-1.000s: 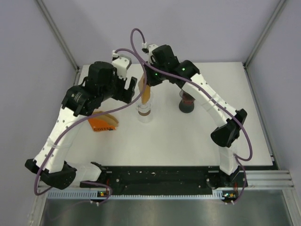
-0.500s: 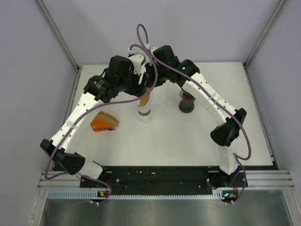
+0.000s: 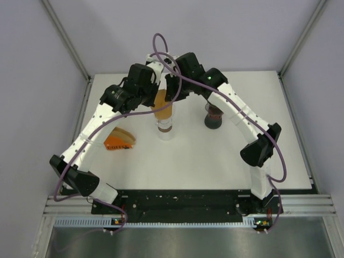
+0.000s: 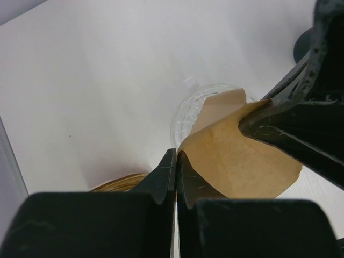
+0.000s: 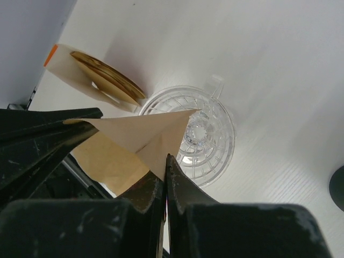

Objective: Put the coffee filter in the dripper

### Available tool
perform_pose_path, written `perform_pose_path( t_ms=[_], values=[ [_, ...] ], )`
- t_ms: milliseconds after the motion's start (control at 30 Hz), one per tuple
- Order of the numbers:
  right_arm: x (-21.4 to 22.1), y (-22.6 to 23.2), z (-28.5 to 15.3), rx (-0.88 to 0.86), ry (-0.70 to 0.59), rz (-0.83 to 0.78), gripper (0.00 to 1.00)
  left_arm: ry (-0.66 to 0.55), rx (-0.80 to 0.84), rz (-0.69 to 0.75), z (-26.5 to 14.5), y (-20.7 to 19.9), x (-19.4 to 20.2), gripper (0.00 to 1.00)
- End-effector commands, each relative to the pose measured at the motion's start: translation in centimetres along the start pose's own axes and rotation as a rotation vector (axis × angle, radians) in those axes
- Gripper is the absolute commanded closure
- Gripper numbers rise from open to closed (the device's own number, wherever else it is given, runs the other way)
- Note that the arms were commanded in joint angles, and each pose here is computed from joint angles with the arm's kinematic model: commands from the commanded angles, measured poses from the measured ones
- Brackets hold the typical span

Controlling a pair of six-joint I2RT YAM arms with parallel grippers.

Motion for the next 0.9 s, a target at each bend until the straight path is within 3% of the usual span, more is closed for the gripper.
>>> perform_pose_path(
  t_ms=[0, 233, 500, 667, 867],
  values=[
    [-1.0, -0.7, -2.9, -0.007, -0.048, -0.009, 1.0, -0.024, -0.091, -0.023, -1.5, 1.2, -0.5, 1.0],
    [-0.3, -0.8, -3.1, -0.089, 0.013, -0.007, 1.0, -0.017, -0.014, -0.063, -2.5, 1.0, -0.4, 1.0],
    [-0.7, -2.7, -1.0, -0.04, 0.032, 0.017, 0.99, 0.074, 0.078, -0.152, 0.3, 1.8, 0.8, 1.0],
    [-0.9, -3.2, 0.6, -0.057, 0.051, 0.023, 0.85, 0.1, 0.16, -0.167, 2.1, 1.5, 1.5, 1.0],
    [-1.8, -2.8, 0.1, -0.071, 0.003, 0.005, 0.75, 0.107, 0.197, -0.173, 3.1, 1.0, 1.8, 1.0]
  ],
)
Point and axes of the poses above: each gripper's point midway between its finger pads, its own z axis out along the fingers, its own y axis along the line the jaws close on, x = y × z, the point moved 10 cm from there along -z, back along the fingers, and after that the axes turned 7 degrees about z, right-handed, at the moved point
